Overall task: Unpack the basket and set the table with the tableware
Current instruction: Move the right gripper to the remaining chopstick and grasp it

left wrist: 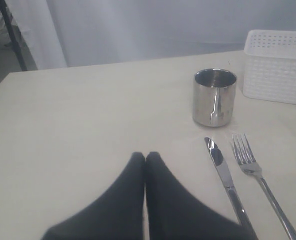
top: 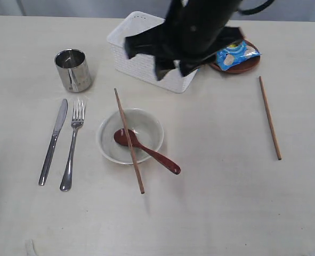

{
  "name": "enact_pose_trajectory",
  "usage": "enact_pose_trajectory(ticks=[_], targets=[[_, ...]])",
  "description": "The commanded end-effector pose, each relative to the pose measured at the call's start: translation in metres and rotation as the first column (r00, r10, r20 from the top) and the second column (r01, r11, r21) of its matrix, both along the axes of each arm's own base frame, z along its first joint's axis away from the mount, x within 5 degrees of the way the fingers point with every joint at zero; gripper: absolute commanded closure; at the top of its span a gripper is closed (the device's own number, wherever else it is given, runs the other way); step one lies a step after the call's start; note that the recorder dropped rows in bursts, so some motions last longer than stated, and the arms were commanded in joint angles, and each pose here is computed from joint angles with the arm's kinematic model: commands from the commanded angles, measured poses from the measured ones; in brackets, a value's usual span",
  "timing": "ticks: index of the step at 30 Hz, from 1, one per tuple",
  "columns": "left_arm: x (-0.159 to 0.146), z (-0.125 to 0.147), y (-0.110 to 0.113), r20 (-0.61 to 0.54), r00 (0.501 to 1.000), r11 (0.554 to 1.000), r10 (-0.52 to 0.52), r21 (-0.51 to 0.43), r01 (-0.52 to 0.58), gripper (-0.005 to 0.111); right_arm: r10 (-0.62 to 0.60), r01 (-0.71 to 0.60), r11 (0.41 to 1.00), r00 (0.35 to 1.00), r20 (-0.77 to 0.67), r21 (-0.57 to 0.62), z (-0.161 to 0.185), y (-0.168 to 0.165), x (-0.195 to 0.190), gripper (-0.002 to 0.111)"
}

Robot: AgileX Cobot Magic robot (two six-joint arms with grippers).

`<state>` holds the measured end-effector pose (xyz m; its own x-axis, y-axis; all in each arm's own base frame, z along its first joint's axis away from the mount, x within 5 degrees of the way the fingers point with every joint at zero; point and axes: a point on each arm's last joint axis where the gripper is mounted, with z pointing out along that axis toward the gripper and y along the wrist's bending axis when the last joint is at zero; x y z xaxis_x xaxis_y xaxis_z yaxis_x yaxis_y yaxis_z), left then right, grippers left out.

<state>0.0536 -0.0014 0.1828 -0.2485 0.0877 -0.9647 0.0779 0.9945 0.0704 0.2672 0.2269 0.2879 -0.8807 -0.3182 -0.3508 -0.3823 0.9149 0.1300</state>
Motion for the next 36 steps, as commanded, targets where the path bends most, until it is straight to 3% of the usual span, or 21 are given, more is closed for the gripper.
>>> enact_pose_trajectory(ticks=[1, 5, 10, 16, 22, 27, 29, 34, 36], targets=[[0.0, -0.001, 0.0, 0.0, 1.0, 1.0, -0.005, 0.002, 0.005, 0.107, -0.169, 0.173, 0.966, 0.985, 0.041, -0.19, 0.011, -0.078, 0.028, 0.07], [0.0, -0.001, 0.0, 0.0, 1.0, 1.0, -0.005, 0.002, 0.005, 0.107, -0.336, 0.344, 0.922, 0.939, 0.073, -0.176, -0.032, -0.151, 0.065, 0.072], [0.0, -0.001, 0.0, 0.0, 1.0, 1.0, -0.005, 0.002, 0.005, 0.107, -0.417, 0.415, 0.89, 0.909, 0.031, -0.188, -0.092, -0.187, 0.088, 0.072], [0.0, -0.001, 0.0, 0.0, 1.0, 1.0, -0.005, 0.002, 0.005, 0.107, -0.395, 0.369, 0.896, 0.916, -0.065, -0.248, -0.144, -0.185, 0.097, 0.072], [0.0, -0.001, 0.0, 0.0, 1.0, 1.0, -0.005, 0.002, 0.005, 0.107, -0.425, 0.378, 0.885, 0.895, -0.137, -0.271, -0.172, -0.195, 0.099, 0.072], [0.0, -0.001, 0.0, 0.0, 1.0, 1.0, -0.005, 0.002, 0.005, 0.107, -0.443, 0.4, 0.889, 0.874, -0.2, -0.221, -0.183, -0.201, 0.099, 0.073], [0.0, -0.001, 0.0, 0.0, 1.0, 1.0, -0.005, 0.002, 0.005, 0.107, -0.41, 0.373, 0.908, 0.882, -0.231, -0.189, -0.188, -0.198, 0.099, 0.079], [0.0, -0.001, 0.0, 0.0, 1.0, 1.0, -0.005, 0.002, 0.005, 0.107, -0.345, 0.318, 0.938, 0.894, -0.285, -0.138, -0.199, -0.191, 0.097, 0.108], [0.0, -0.001, 0.0, 0.0, 1.0, 1.0, -0.005, 0.002, 0.005, 0.107, -0.349, 0.321, 0.937, 0.893, -0.285, -0.14, -0.199, -0.192, 0.097, 0.109]])
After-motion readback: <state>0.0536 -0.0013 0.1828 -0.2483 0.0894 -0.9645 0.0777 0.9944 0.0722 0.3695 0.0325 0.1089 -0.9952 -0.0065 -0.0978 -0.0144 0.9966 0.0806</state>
